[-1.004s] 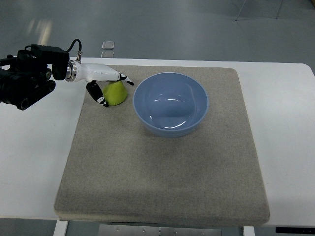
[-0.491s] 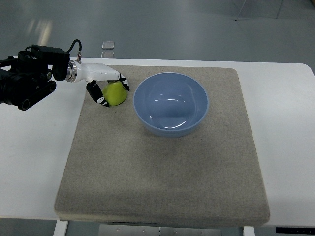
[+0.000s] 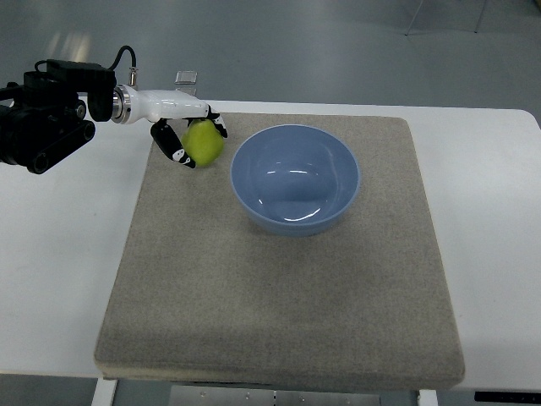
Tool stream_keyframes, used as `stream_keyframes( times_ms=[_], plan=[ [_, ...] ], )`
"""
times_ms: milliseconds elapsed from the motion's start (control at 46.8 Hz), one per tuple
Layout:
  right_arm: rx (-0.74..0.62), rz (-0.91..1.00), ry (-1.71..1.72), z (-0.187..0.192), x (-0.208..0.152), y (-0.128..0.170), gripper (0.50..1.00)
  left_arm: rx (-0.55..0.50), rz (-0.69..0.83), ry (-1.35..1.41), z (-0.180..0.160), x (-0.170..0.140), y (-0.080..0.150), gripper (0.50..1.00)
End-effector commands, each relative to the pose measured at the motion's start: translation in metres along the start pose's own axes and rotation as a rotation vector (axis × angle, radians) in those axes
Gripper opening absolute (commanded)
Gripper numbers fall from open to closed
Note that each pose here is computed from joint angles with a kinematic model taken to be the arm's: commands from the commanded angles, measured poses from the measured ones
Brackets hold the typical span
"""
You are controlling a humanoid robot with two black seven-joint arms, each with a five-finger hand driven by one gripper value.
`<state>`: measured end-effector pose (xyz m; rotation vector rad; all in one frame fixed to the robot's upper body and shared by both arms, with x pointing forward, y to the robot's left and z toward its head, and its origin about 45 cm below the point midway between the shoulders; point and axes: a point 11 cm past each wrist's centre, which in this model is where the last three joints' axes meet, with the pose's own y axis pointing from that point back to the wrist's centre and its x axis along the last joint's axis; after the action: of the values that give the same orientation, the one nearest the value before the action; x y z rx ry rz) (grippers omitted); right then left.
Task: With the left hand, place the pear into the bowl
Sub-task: 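Lift the pear with the left hand and carry it over the blue bowl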
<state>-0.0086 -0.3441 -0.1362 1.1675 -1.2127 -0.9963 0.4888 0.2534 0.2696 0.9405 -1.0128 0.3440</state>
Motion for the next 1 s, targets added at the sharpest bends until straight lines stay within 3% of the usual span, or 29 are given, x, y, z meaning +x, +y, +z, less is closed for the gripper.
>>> stream_keyframes(
  times_ms=[0,491,811,982],
  plan=[
    [0.0,0.001,0.0,0.0,0.0,0.0,0.926,-0.001,0.003,-0.001,0.001,0.002,0.0,0.559],
    [0.0,0.0,0.0,0.0,0.0,0.0,0.924,-0.164,0.144,-0.024,0.06,0.078,0.003,0.551],
    [0.0,0.001,0.0,0.0,0.0,0.0,0.926,-0.321,0.113,-0.055,0.114,0.072,-0.008,0.551],
    [0.0,0.001,0.0,0.0,0.0,0.0,0.926,-0.338,0.093,-0.059,0.12,0.064,-0.01,0.561]
  ],
)
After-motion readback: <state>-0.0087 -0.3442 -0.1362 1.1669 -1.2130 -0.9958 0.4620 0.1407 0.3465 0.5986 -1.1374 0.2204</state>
